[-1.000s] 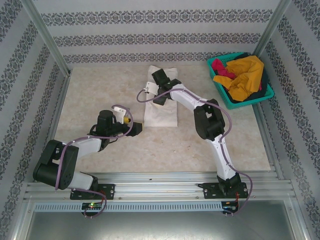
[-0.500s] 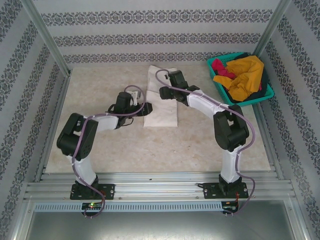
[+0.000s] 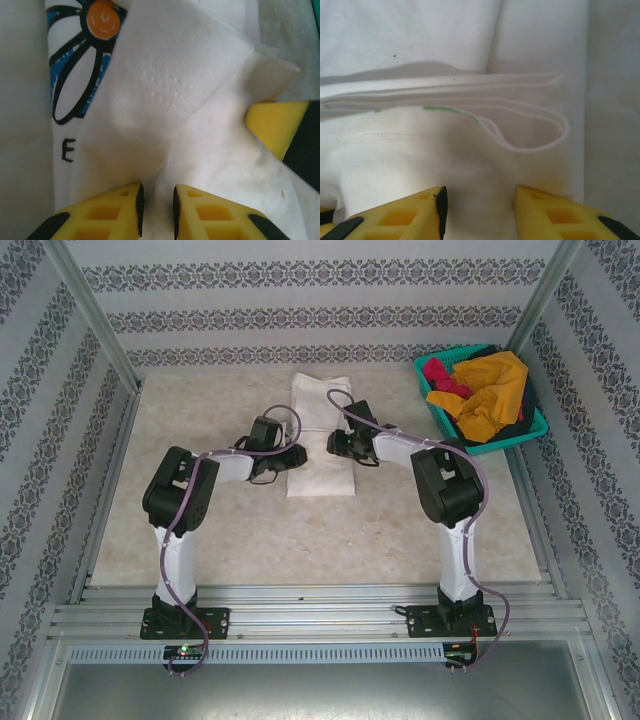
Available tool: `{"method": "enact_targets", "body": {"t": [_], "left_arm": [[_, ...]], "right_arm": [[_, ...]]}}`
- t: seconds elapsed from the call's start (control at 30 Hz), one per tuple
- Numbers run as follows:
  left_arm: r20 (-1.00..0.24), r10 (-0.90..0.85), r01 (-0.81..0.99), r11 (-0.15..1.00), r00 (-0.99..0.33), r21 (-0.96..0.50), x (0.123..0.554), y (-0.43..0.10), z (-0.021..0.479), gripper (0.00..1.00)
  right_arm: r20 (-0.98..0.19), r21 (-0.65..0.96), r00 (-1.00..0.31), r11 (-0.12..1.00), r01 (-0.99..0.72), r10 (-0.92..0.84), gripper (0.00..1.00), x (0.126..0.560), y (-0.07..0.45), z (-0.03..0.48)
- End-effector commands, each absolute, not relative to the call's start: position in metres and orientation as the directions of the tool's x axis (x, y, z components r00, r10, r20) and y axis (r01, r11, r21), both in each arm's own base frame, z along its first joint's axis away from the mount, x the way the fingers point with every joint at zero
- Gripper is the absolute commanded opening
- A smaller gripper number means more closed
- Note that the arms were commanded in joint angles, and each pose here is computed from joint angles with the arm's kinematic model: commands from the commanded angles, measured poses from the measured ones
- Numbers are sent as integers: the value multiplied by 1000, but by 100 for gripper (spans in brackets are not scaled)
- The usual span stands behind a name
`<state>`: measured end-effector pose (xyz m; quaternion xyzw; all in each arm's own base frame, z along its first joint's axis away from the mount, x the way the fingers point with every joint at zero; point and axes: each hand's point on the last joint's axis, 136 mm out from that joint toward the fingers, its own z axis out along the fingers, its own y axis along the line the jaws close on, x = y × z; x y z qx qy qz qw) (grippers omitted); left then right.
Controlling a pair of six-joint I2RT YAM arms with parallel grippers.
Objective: Fold and stack the t-shirts
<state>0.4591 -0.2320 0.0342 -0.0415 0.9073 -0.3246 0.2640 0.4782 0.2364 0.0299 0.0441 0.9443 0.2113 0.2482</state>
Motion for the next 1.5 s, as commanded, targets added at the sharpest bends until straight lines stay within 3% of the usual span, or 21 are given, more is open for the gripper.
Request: {"method": "enact_targets", "body": {"t": [0.0, 0.33, 0.5, 0.57, 0.6, 0.7, 0.8, 0.87, 0.93, 1.13, 1.23, 1.47], "left_arm": [[-329, -268, -5, 783, -906, -622, 409, -227, 11, 25], [-206, -346, -106, 700, -915, -706, 321, -235, 0, 27], [-284, -371, -35, 659, -884, -751, 329, -241, 40, 36], [-355, -340, 34, 678, -871, -734, 339, -241, 60, 48], [-382, -328, 57, 690, -864, -721, 345, -239, 68, 57], [-422, -348, 73, 693, -837, -717, 362, -226, 83, 70], [-420, -408, 34, 684, -811, -729, 381, -202, 90, 77], [-402, -439, -5, 681, -803, -733, 392, -184, 87, 80], [-374, -472, -46, 667, -799, -744, 401, -167, 83, 81], [-345, -501, -111, 676, -794, -729, 413, -139, 75, 81], [-340, -504, -118, 676, -794, -728, 413, -138, 73, 81], [-325, -511, -132, 671, -796, -730, 403, -136, 62, 81]], "right_arm": [[-356, 405, -920, 914, 6, 164, 41, 432, 231, 8], [-320, 387, -943, 921, -41, 93, 42, 351, 228, 8], [-473, 365, -881, 909, -202, -6, 50, 356, 232, 51], [-565, 320, -820, 891, -321, -93, 56, 357, 235, 72], [-606, 290, -779, 868, -403, -159, 61, 353, 238, 81], [-689, 171, -623, 751, -638, -372, 69, 326, 248, 97], [-715, 52, -463, 621, -782, -523, 75, 293, 255, 106], [-734, 7, -298, 432, -902, -611, 78, 257, 271, 112], [-679, -97, -155, 297, -950, -717, 80, 230, 276, 105], [-392, -240, 68, 31, -970, -917, 76, 200, 274, 76], [-337, -266, 98, -5, -964, -936, 63, 207, 281, 67], [-316, -245, 137, -58, -968, -939, 60, 213, 295, 49]]}}
